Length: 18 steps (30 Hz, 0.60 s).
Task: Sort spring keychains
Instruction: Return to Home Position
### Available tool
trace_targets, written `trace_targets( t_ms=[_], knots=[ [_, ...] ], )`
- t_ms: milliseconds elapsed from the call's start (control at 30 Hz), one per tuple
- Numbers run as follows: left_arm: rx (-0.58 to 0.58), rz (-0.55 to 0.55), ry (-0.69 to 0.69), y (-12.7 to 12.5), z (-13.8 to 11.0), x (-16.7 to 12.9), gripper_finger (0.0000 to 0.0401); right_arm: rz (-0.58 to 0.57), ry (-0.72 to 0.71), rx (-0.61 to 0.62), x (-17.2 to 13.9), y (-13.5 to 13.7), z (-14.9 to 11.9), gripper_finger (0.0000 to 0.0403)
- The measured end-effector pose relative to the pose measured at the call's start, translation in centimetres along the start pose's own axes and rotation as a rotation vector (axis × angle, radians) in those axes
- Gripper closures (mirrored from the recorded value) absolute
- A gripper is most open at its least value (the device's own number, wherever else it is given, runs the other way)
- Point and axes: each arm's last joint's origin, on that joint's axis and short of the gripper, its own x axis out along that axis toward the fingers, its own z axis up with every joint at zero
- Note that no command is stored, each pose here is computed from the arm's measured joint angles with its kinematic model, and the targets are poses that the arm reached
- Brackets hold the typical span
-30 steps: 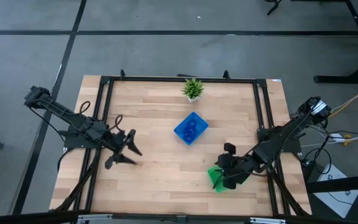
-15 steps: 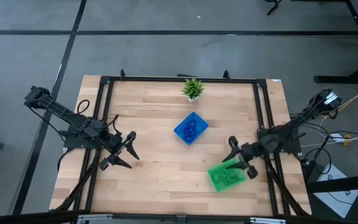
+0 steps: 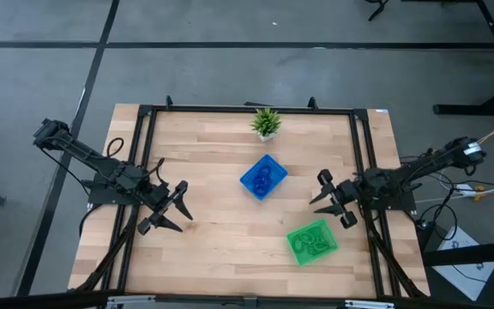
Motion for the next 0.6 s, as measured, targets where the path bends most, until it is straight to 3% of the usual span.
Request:
trace_targets(
  t_ms=[200, 367, 600],
  knots=[
    [-0.001, 0.0, 0.0, 0.0, 0.0, 0.0, 0.0203, -0.073, 0.044, -0.029, -1.2, -0.8, 0.1, 0.0267],
    [-0.002, 0.0, 0.0, 0.0, 0.0, 0.0, 0.0203, -0.202, 0.141, -0.027, -2.3, -1.1, -0.6, 0.0267],
    [-0.001, 0.018, -0.005, 0.0, 0.0, 0.0, 0.0203, -0.235, 0.199, -0.025, -3.5, -1.0, -1.1, 0.0267]
  ],
)
